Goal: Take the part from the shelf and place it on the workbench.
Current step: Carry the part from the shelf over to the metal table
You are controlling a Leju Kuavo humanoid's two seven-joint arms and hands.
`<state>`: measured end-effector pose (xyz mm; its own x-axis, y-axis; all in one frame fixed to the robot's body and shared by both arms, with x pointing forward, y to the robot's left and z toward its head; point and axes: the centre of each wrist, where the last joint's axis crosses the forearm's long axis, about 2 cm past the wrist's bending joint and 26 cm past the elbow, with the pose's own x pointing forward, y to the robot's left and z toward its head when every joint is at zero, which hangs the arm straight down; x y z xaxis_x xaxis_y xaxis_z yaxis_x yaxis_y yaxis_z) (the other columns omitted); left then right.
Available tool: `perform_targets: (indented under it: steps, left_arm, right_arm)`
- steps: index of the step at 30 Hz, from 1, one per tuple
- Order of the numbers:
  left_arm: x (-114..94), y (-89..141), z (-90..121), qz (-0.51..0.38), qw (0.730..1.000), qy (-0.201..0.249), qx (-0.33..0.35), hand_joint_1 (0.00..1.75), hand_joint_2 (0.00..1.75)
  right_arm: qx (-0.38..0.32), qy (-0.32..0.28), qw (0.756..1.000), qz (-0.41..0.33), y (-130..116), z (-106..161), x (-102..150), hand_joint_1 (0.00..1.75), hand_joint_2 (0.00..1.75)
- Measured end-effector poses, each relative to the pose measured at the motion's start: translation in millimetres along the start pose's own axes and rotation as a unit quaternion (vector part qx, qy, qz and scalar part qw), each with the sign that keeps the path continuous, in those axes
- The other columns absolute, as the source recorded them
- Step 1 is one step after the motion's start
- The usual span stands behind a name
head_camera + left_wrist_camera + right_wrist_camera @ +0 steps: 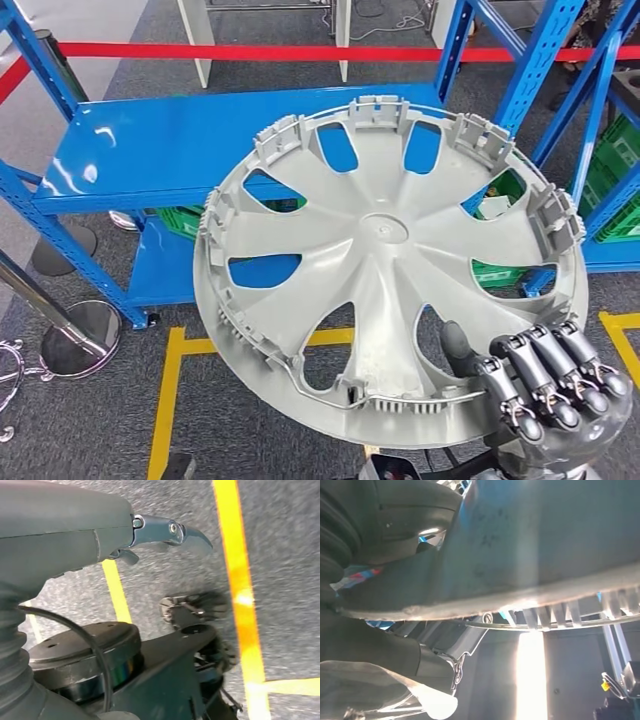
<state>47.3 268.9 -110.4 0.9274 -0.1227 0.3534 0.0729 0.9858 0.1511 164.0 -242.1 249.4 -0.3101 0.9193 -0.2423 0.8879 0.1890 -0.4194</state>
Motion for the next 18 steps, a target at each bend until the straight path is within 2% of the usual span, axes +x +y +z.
perform_targets:
  steps: [11, 18]
  left_arm:
    - [-5.5, 3.7, 0.7, -0.032, 0.999, 0.022, -0.002, 0.00, 1.75]
    - [-6.5, 3.5, 1.0, -0.041, 0.999, 0.013, -0.005, 0.00, 1.75]
  right_arm:
    - [0.001, -0.002, 1.000, 0.008, -1.6, 1.0, -3.1, 1.75, 1.75]
    - [0.004, -0.004, 1.000, 0.012, -3.5, 2.7, -4.5, 1.75, 1.75]
